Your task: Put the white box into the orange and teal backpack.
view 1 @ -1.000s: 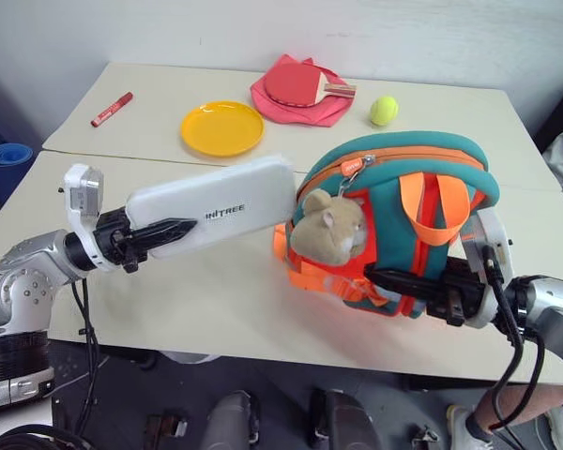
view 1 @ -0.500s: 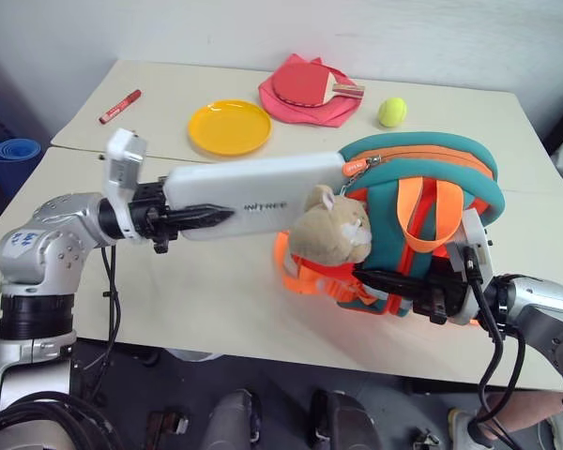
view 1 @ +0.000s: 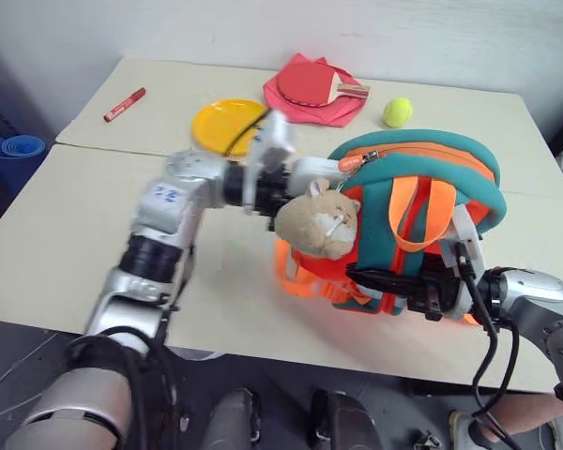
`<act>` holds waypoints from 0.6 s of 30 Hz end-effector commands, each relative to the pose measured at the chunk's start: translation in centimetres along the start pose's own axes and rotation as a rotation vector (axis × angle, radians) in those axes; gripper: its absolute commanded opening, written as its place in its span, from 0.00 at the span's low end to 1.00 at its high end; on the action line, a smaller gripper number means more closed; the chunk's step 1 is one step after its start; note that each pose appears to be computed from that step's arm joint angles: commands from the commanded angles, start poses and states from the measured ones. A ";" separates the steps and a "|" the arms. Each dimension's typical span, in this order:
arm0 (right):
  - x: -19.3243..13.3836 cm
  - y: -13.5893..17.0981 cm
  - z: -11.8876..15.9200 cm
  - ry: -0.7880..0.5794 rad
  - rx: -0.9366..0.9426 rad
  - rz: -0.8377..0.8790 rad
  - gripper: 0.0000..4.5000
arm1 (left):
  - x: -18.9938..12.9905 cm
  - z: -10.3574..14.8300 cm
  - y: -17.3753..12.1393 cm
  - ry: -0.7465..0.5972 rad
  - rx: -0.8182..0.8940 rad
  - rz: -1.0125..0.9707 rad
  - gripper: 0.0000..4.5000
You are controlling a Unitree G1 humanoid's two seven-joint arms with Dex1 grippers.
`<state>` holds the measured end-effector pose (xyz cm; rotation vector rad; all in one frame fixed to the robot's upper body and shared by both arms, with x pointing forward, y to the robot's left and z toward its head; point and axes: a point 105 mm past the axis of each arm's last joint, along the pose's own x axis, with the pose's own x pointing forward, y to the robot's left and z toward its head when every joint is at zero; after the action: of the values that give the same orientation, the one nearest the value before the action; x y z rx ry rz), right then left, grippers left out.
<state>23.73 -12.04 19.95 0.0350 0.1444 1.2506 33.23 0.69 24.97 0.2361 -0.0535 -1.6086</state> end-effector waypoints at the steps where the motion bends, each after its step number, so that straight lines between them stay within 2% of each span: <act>1: 0.7 -0.1 1.3 -0.035 -0.061 -0.011 0.01 | 2.7 -0.1 -0.2 -0.007 0.020 -0.039 0.27; 2: 0.8 -0.2 1.5 -0.044 -0.059 -0.017 0.01 | 3.5 -0.2 -0.4 -0.033 -0.024 -0.060 0.27; 5: 0.9 -0.2 1.2 -0.025 -0.050 -0.027 0.00 | 3.6 -0.1 -0.1 -0.085 -0.106 -0.058 0.48; 8: 0.8 -0.3 1.1 -0.032 -0.046 -0.046 0.00 | 1.1 0.2 0.9 -0.137 -0.101 -0.009 0.69; 11: 0.7 -0.5 1.2 -0.056 -0.040 -0.069 0.00 | -2.7 0.4 1.1 -0.191 -0.133 -0.030 0.87; 14: 0.6 -0.9 1.1 -0.066 -0.035 -0.088 0.00 | -6.5 -0.1 1.3 -0.181 -0.175 -0.050 0.87; 18: 0.4 -1.4 0.8 -0.056 -0.037 -0.102 0.00 | -9.6 -1.3 -0.1 -0.052 -0.126 -0.115 0.87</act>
<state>25.24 -11.81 20.01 0.0391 0.1068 1.1518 34.86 10.37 24.36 0.0285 0.0483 -1.6349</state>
